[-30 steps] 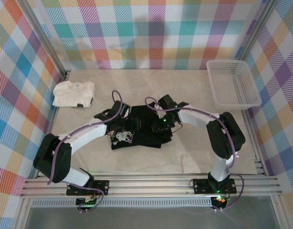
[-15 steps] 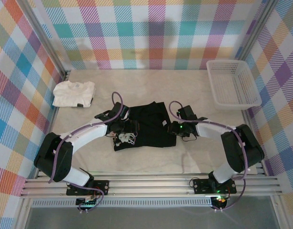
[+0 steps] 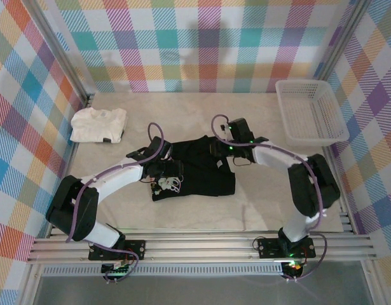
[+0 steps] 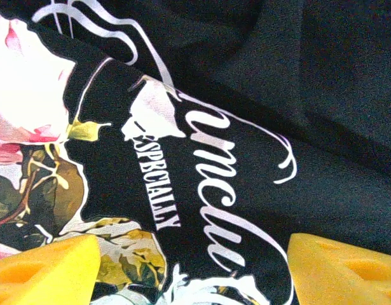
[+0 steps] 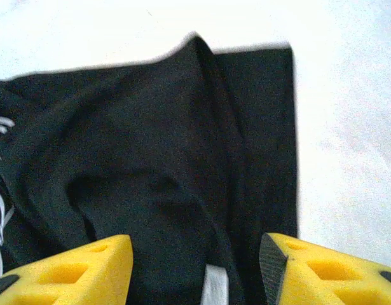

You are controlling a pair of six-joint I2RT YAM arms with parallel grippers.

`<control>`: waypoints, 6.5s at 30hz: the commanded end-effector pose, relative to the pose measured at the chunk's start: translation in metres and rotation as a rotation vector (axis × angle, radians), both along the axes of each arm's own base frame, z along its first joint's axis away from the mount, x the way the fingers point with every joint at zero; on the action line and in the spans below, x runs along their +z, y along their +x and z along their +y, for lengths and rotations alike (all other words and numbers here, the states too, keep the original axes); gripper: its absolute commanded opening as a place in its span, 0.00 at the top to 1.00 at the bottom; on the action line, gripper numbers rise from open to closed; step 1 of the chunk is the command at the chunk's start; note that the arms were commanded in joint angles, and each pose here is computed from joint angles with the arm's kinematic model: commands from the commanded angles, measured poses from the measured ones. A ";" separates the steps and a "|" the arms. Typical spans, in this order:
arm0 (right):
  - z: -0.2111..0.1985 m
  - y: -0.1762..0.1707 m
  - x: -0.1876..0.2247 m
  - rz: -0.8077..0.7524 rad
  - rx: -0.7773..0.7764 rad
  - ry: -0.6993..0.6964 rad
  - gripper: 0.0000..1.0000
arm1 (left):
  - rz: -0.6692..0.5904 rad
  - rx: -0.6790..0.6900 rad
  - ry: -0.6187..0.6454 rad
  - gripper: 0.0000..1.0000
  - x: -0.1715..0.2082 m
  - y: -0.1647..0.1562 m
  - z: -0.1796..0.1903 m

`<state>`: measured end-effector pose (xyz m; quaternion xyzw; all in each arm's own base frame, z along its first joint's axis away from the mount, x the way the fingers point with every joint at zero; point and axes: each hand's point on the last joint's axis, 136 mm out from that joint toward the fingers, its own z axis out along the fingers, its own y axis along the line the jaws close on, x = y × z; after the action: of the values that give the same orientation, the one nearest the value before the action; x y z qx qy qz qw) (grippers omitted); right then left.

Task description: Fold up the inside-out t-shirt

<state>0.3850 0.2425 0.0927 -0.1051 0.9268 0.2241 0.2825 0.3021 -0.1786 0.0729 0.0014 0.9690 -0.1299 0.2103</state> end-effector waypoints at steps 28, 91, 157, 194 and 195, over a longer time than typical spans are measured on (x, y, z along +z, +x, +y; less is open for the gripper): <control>-0.026 0.101 -0.058 0.200 -0.118 -0.114 0.72 | -0.024 -0.068 -0.022 0.22 -0.001 -0.006 -0.001; -0.006 -0.052 -0.051 0.404 0.078 0.057 0.56 | 0.088 -0.144 -0.378 0.24 -0.019 0.017 -0.086; -0.001 0.080 -0.067 0.403 0.054 0.072 0.84 | 0.225 -0.210 -0.400 0.92 -0.049 0.162 -0.079; -0.007 0.161 0.239 -0.437 0.152 0.367 1.00 | -0.522 -0.172 -0.457 1.00 0.263 0.263 -0.031; -0.006 0.162 0.243 -0.445 0.162 0.370 1.00 | -0.523 -0.178 -0.457 1.00 0.266 0.263 -0.032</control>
<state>0.5415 0.2365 0.3312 -0.1514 0.7793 0.3903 0.4664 0.5607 -0.2193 0.3522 0.0702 0.8057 -0.3789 0.4498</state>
